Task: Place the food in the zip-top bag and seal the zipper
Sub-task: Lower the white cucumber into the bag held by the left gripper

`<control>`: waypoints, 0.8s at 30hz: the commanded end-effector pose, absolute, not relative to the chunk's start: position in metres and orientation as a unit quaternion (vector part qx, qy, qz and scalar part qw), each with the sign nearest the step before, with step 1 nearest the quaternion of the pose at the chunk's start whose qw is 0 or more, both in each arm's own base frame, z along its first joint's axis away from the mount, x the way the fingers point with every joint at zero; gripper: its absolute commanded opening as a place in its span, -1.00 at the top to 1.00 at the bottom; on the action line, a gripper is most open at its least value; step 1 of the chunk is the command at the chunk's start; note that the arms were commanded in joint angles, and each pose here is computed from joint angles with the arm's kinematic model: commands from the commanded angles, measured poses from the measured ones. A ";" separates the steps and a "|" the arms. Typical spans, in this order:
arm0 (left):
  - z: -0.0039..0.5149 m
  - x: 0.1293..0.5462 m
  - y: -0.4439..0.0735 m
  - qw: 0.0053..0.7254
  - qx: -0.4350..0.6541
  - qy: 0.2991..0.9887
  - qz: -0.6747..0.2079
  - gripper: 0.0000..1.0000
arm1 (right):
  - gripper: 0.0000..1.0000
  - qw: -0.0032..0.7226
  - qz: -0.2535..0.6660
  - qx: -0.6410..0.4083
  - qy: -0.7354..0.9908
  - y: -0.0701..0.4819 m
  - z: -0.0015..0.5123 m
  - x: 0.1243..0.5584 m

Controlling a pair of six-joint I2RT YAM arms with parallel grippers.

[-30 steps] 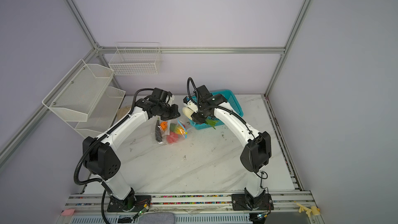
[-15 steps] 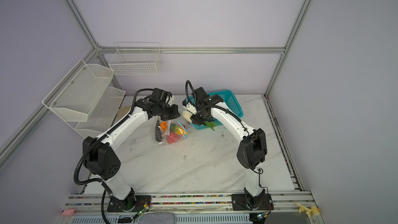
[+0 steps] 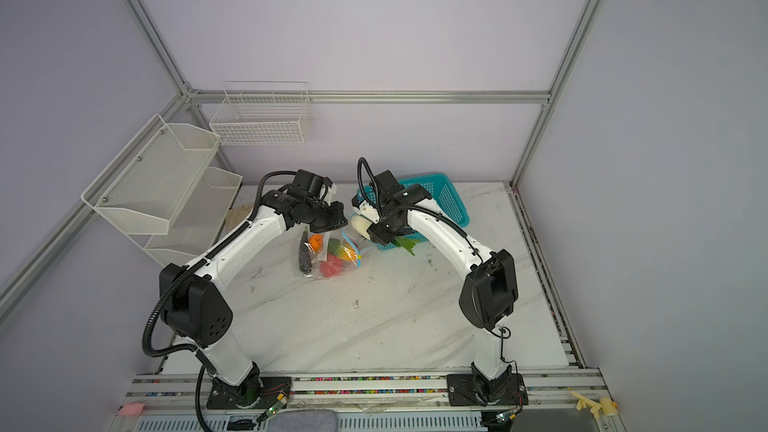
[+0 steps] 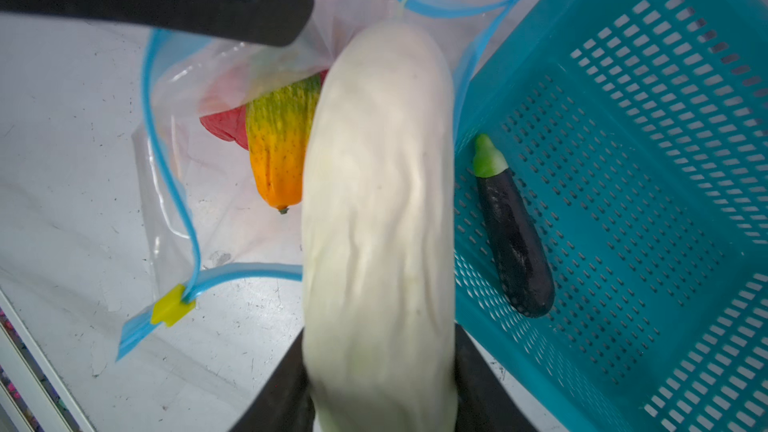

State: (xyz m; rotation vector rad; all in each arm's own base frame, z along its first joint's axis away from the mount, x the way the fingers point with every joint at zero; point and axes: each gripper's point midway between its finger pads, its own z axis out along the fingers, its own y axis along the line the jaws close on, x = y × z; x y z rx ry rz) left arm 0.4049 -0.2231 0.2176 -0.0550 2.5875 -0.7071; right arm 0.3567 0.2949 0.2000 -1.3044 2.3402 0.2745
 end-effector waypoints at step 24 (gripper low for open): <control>0.272 0.405 -0.224 0.285 -0.006 0.914 -0.290 1.00 | 0.06 0.195 0.110 -0.499 0.838 0.324 0.191 0.358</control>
